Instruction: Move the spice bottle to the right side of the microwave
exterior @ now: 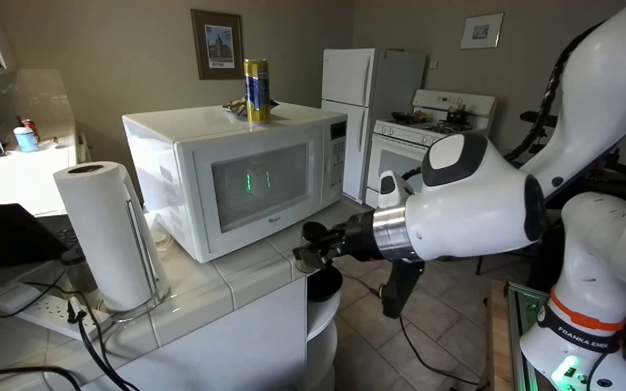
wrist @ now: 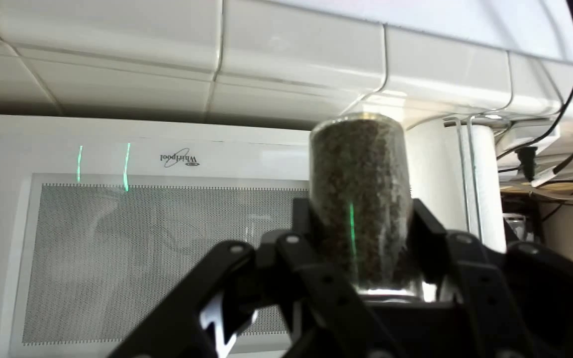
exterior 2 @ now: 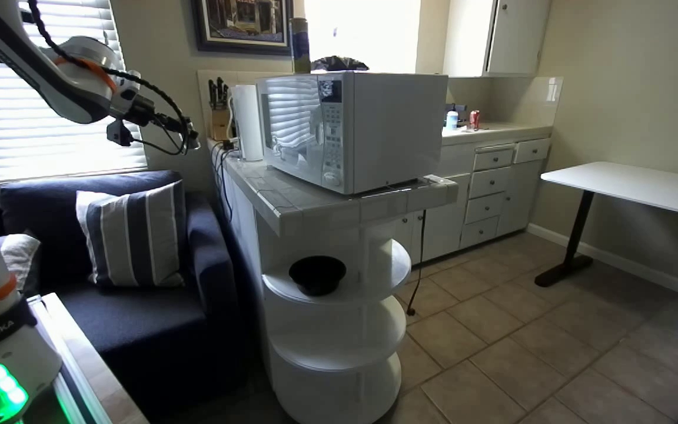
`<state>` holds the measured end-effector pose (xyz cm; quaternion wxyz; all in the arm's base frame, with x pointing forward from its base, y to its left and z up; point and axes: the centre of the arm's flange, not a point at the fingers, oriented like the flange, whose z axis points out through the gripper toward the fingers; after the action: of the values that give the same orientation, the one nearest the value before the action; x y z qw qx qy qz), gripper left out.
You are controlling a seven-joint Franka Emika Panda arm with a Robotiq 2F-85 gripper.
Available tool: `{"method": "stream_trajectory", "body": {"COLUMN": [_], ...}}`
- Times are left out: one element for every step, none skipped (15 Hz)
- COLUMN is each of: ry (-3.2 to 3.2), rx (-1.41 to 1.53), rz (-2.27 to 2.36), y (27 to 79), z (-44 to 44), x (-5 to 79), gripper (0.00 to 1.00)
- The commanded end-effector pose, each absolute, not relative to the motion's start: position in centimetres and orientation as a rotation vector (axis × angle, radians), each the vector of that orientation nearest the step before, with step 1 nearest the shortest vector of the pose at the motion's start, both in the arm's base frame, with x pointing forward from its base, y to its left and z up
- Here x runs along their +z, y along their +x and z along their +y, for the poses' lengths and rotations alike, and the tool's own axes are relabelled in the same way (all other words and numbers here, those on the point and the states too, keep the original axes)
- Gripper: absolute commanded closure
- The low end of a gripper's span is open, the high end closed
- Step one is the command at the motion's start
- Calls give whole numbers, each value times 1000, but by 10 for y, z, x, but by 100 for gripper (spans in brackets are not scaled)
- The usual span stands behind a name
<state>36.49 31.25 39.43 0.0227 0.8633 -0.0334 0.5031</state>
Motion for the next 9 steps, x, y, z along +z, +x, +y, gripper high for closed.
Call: {"method": "stream_trajectory", "body": {"ry": [2621, 2604, 2592, 2590, 2579, 2562, 2554, 2535, 2519], "rx": [1542, 1541, 1531, 1520, 1515, 1514, 1521, 1537, 1552], "rz": [-156, -169, -171, -176, -181, -185, -200, -211, -223], "y": [413, 422, 430, 440, 448, 457, 467, 475, 484], "z": [351, 357, 363, 369, 375, 381, 387, 392, 397], "x": [374, 368, 362, 354, 347, 341, 335, 331, 327], "gripper": [77, 77, 77, 77, 77, 77, 77, 77, 77]}}
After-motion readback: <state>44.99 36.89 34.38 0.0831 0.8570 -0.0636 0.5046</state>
